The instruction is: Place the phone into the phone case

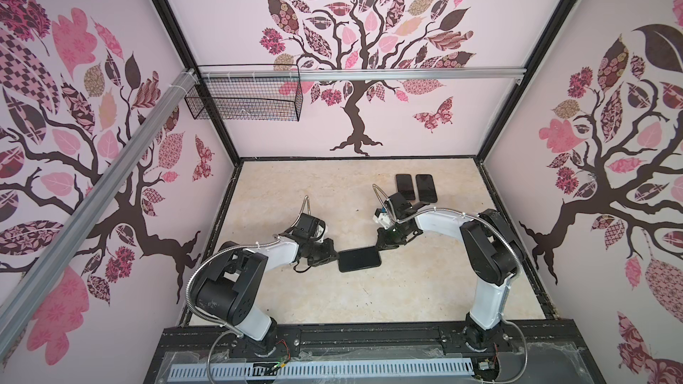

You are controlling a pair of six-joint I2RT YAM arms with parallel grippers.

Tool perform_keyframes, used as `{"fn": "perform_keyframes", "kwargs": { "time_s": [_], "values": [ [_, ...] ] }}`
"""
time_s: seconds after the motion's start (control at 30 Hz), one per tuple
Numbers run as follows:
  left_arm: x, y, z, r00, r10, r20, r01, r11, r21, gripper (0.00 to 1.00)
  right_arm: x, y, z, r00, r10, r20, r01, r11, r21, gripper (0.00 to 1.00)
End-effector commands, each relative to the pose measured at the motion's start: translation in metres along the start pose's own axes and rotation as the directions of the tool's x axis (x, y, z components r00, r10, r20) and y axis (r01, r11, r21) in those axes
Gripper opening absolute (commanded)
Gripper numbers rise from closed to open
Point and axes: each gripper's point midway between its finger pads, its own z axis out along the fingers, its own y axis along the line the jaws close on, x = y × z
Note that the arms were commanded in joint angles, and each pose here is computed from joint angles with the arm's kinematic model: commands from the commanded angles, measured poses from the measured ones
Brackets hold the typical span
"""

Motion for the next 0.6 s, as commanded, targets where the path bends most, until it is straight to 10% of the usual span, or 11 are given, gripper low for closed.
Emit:
{"fn": "perform_keyframes", "kwargs": {
  "time_s": [0.0, 0.57],
  "values": [
    [0.000, -0.008, 0.016, 0.999, 0.045, -0.012, -0.045, 0.999, 0.011, 0.07, 0.030, -0.025, 0.055, 0.995, -0.031, -0.100, 0.044, 0.990, 0.136, 0.12],
    [0.000, -0.008, 0.017, 0.999, 0.047, -0.013, -0.047, 0.999, 0.011, 0.06, 0.051, -0.027, 0.083, 0.980, -0.048, -0.195, 0.083, 0.981, 0.176, 0.08]
  ]
}}
